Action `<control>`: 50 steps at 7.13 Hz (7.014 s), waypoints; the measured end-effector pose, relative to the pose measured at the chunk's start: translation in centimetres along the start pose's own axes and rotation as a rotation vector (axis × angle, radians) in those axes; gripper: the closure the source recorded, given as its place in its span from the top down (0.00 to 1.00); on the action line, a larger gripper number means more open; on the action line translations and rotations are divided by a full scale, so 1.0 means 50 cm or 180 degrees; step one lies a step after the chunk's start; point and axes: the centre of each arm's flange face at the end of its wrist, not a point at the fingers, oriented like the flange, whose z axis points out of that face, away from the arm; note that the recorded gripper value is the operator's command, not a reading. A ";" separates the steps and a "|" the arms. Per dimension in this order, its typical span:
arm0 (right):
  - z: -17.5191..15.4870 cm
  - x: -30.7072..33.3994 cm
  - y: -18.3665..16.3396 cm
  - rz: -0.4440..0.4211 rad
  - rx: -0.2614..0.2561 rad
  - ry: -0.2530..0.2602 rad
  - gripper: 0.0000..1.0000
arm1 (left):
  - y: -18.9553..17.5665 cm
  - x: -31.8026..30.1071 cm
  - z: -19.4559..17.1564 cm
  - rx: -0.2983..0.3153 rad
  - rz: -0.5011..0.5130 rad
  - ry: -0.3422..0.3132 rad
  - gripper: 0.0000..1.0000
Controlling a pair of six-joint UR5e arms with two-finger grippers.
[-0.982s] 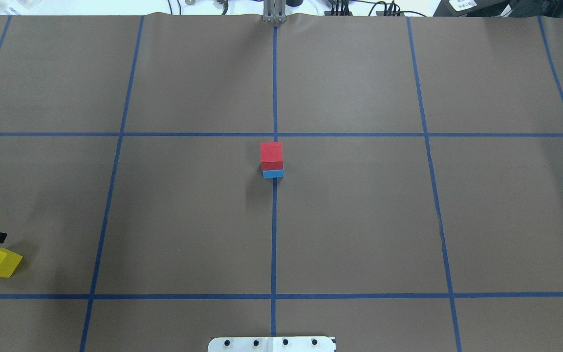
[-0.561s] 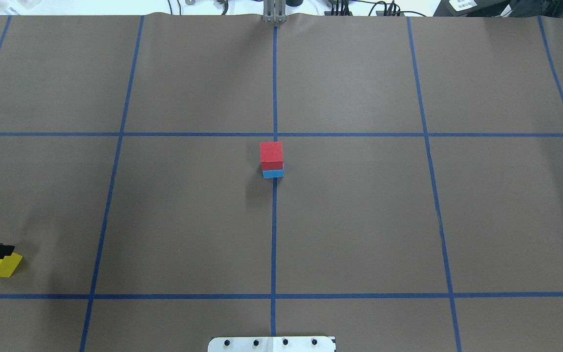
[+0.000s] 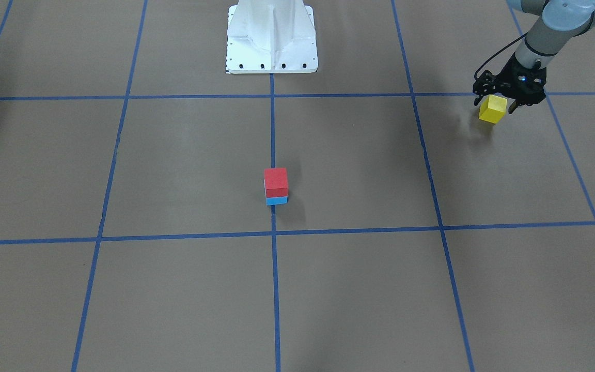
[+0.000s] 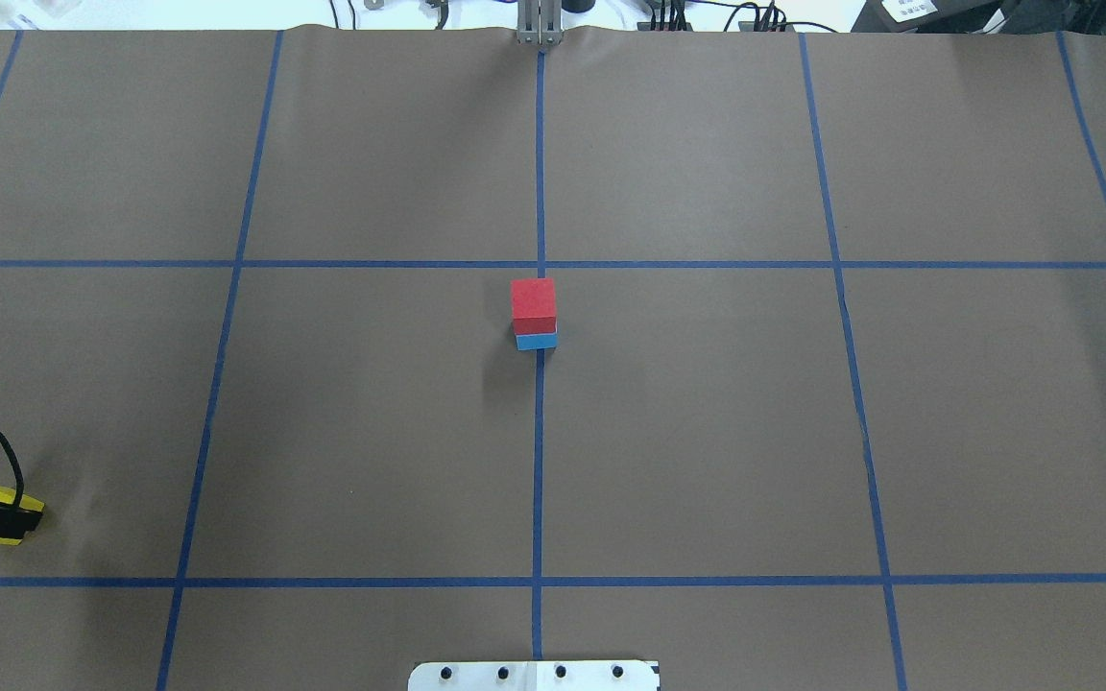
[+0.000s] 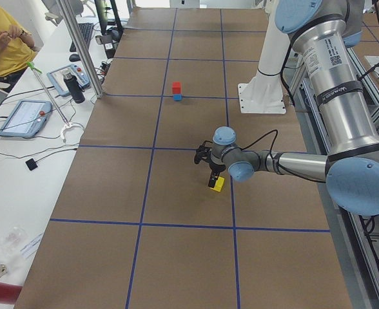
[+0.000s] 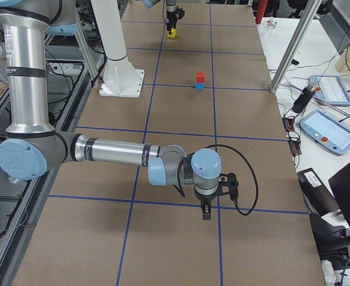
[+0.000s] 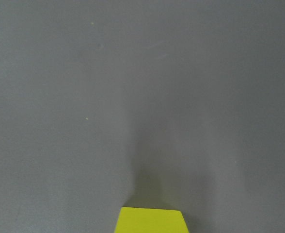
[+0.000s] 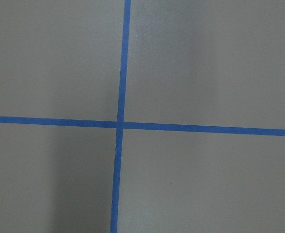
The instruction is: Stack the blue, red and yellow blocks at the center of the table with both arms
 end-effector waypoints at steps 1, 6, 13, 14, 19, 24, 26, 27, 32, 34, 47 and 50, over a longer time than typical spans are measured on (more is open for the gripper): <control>0.000 0.000 0.000 0.0000 0.0000 0.0000 1.00 | 0.004 0.000 0.009 -0.0016 0.0026 -0.0023 0.59; -0.001 -0.001 0.000 0.0003 0.0003 -0.0004 1.00 | -0.006 0.021 0.002 -0.0009 0.0156 0.0055 0.00; 0.002 0.001 0.003 0.0011 -0.0008 -0.0013 1.00 | -0.474 0.472 -0.202 -0.0034 -0.0123 0.0272 0.00; 0.003 0.002 0.005 0.0015 -0.0011 -0.0014 1.00 | -0.539 0.548 -0.226 -0.0023 -0.0271 0.0300 0.00; 0.016 0.014 0.032 -0.0076 0.0082 -0.0022 1.00 | -0.791 0.869 -0.257 -0.0010 -0.0866 0.0339 0.00; 0.017 0.014 0.033 -0.0081 0.0090 -0.0030 1.00 | -0.847 0.920 -0.227 -0.0055 -0.1098 0.0210 0.14; 0.016 0.013 0.032 -0.0079 0.0092 -0.0031 1.00 | -0.850 0.917 -0.216 -0.0074 -0.1115 0.0183 0.36; 0.016 0.013 0.032 -0.0079 0.0092 -0.0031 1.00 | -0.851 0.915 -0.211 -0.0083 -0.1121 0.0171 0.45; 0.015 0.012 0.031 -0.0086 0.0095 -0.0031 1.00 | -0.853 0.911 -0.203 -0.0097 -0.1137 0.0142 0.55; 0.015 0.012 0.031 -0.0085 0.0096 -0.0031 1.00 | -0.853 0.913 -0.205 -0.0095 -0.1135 0.0146 0.58; 0.007 0.004 0.017 -0.0109 0.0122 -0.0037 1.00 | -0.834 0.874 -0.315 0.0034 -0.0786 0.0122 1.00; 0.007 0.004 0.017 -0.0115 0.0127 -0.0040 1.00 | -0.757 0.552 -0.386 0.0111 -0.0095 0.0026 1.00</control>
